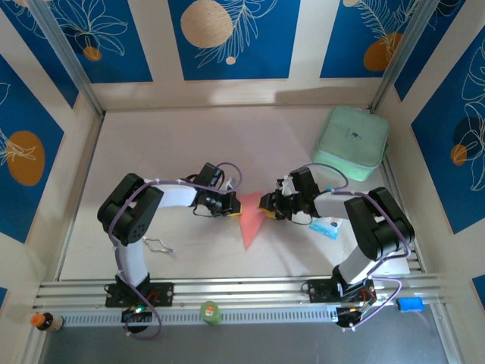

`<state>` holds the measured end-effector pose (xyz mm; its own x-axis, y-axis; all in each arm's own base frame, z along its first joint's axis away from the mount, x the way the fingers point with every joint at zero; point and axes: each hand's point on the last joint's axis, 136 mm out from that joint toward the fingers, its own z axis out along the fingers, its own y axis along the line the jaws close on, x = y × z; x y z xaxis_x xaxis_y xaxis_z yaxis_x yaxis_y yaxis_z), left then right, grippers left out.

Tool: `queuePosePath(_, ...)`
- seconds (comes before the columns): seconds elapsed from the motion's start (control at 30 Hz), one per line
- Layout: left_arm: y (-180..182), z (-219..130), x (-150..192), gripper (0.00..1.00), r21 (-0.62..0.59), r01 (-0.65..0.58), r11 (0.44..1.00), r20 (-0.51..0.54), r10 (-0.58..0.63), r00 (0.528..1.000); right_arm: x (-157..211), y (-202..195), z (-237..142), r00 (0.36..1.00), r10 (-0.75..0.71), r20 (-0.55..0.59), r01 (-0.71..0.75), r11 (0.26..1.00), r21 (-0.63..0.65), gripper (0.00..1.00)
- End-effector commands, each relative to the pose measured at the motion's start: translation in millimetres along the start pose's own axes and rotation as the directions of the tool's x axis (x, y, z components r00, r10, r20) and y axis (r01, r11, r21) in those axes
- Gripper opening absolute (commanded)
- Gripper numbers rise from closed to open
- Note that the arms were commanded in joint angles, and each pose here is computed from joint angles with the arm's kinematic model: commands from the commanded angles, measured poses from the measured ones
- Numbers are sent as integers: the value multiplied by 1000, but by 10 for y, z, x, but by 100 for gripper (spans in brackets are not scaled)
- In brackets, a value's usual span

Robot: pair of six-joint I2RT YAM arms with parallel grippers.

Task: Fold a paper plane with a square sheet of paper (pick it up from the middle)
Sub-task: Fold the wing for the fifth time at the center of the table.

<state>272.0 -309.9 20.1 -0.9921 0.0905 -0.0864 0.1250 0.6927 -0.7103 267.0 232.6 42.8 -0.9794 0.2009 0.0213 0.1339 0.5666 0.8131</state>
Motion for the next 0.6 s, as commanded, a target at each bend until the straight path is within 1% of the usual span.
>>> queuePosePath(0.0, 82, 61, 135, 4, -15, 17, 1000, -41, -18, 999, -24, 103, 3, 997, -58, -41, 56, 997, -52, 35)
queuePosePath(0.37, 82, 62, 136, 4, -14, 19, 1000, -42, -20, 999, -103, 69, 63, 991, -93, -94, 87, 993, -74, 34)
queuePosePath(0.43, 69, 58, 129, 4, -12, 18, 1000, -40, -19, 999, -117, 52, 86, 990, -95, -102, 89, 994, -68, 31)
queuePosePath(0.57, 65, 51, 127, 4, -12, 17, 1000, -40, -17, 999, -140, 38, 113, 988, -102, -112, 95, 993, -63, 21)
